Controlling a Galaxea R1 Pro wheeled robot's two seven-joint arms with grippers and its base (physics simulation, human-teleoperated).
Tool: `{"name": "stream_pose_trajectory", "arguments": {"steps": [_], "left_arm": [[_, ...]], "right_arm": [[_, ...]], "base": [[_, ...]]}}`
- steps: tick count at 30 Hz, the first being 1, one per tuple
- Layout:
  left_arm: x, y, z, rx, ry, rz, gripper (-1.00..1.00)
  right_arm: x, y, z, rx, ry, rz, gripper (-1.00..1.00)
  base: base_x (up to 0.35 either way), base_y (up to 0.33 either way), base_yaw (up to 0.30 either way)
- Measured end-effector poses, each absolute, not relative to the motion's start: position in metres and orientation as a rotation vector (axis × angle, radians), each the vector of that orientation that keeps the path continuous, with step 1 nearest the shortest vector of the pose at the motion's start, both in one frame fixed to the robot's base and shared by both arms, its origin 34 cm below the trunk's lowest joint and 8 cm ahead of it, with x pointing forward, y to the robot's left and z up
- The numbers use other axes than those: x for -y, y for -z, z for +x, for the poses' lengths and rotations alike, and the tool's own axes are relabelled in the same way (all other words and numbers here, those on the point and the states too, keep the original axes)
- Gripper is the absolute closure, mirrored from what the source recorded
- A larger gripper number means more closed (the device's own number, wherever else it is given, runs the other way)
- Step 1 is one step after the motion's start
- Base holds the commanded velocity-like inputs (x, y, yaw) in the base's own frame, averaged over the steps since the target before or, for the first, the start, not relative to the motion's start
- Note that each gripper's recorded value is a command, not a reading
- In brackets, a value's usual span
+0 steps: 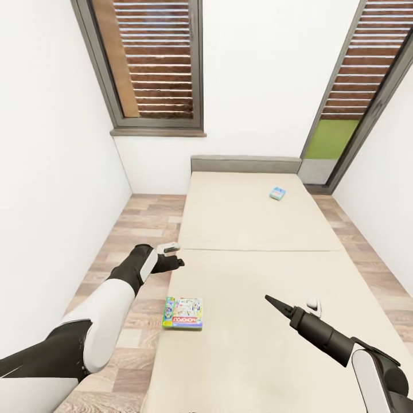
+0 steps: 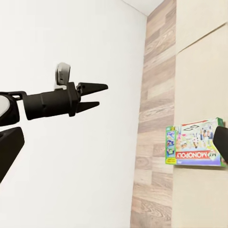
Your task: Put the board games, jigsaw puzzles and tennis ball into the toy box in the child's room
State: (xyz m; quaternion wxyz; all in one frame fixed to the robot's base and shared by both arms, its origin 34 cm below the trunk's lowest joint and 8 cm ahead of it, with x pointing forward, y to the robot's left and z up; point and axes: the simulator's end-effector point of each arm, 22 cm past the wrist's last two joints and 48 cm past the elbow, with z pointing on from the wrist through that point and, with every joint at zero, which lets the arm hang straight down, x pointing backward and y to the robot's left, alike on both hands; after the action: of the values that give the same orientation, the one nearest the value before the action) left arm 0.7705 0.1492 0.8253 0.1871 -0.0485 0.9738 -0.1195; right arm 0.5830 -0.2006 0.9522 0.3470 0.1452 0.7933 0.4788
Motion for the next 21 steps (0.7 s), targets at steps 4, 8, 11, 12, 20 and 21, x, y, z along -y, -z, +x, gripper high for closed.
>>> {"name": "stream_pose_trajectory", "arguments": {"steps": [4, 8, 11, 12, 20, 21], "left_arm": [[-0.15, -0.822, 0.77, -2.747, 0.336, -0.138, -1.0], [-0.15, -0.822, 0.774, -2.745, 0.335, -0.138, -1.0], [-0.15, -0.825, 0.779, -2.74, 0.335, -0.137, -1.0], [-0.15, -0.825, 0.78, -2.739, 0.335, -0.137, -1.0], [-0.151, -0.821, 0.783, -2.743, 0.335, -0.138, -1.0], [-0.151, -0.82, 0.783, -2.744, 0.335, -0.139, -1.0]], "right_arm": [[0.201, -0.949, 0.583, -2.063, -1.242, 0.381, -1.0], [0.201, -0.946, 0.582, -2.068, -1.243, 0.385, -1.0], [0.2, -0.945, 0.582, -2.071, -1.244, 0.388, -1.0], [0.201, -0.944, 0.582, -2.072, -1.245, 0.389, -1.0], [0.199, -0.947, 0.581, -2.049, -1.285, 0.383, -1.0], [0.199, -0.949, 0.581, -2.04, -1.295, 0.38, -1.0]], "base": [[0.0, 0.0, 0.0], [0.0, 0.0, 0.0], [0.0, 0.0, 0.0], [0.0, 0.0, 0.0], [0.0, 0.0, 0.0], [0.0, 0.0, 0.0]]}}
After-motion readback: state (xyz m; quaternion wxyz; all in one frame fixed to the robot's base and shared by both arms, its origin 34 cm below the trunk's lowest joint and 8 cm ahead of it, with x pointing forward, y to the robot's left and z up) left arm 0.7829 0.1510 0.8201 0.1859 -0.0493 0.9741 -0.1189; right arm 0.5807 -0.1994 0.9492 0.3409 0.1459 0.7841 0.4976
